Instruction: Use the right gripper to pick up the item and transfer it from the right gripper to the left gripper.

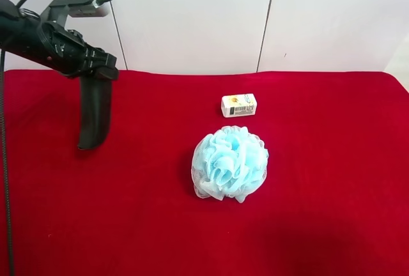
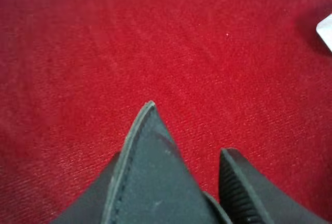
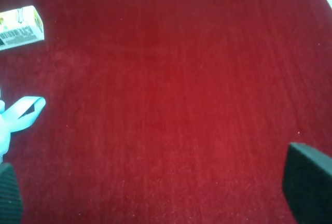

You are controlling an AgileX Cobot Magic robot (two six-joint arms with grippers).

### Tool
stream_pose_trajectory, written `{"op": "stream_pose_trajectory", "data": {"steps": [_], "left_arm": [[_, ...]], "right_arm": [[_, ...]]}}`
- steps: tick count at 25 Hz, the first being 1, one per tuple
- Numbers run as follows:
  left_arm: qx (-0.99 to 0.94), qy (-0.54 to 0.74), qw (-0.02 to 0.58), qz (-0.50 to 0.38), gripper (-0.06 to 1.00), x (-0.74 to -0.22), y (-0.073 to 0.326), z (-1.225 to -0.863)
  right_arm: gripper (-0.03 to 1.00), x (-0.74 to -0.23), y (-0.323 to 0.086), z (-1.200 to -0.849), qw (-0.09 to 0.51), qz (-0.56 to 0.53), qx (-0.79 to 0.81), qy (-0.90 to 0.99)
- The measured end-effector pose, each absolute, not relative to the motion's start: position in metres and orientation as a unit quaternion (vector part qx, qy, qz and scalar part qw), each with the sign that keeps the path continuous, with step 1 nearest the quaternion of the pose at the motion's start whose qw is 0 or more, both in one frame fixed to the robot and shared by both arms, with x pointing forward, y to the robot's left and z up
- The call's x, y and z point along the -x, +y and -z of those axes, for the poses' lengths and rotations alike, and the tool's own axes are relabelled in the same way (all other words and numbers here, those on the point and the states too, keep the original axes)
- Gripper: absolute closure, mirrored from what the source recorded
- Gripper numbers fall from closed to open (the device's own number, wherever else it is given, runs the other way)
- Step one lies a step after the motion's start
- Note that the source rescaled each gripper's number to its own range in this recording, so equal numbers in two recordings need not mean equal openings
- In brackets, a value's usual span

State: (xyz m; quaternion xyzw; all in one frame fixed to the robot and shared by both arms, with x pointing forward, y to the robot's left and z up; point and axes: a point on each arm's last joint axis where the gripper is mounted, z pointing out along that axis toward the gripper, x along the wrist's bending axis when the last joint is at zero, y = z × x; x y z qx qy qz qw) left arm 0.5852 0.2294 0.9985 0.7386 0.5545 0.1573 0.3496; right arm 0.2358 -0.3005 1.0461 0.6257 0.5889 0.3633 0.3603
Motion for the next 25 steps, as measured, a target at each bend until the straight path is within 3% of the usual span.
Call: {"op": "stream_pose_trajectory", "data": {"steps": [11, 25], "left_arm": [[-0.752, 0.570, 0.312, -0.108, 0.94, -0.599, 0.226, -0.956], [-0.720, 0.608, 0.303, -0.141, 0.94, -0.616, 0.231, -0.930]], "right_arm": [[-0.03, -0.236, -0.300, -1.046, 0.360, -0.363, -0.626, 0.589], [-0.03, -0.236, -0.300, -1.046, 0.360, -0.363, -0.626, 0.589]]}}
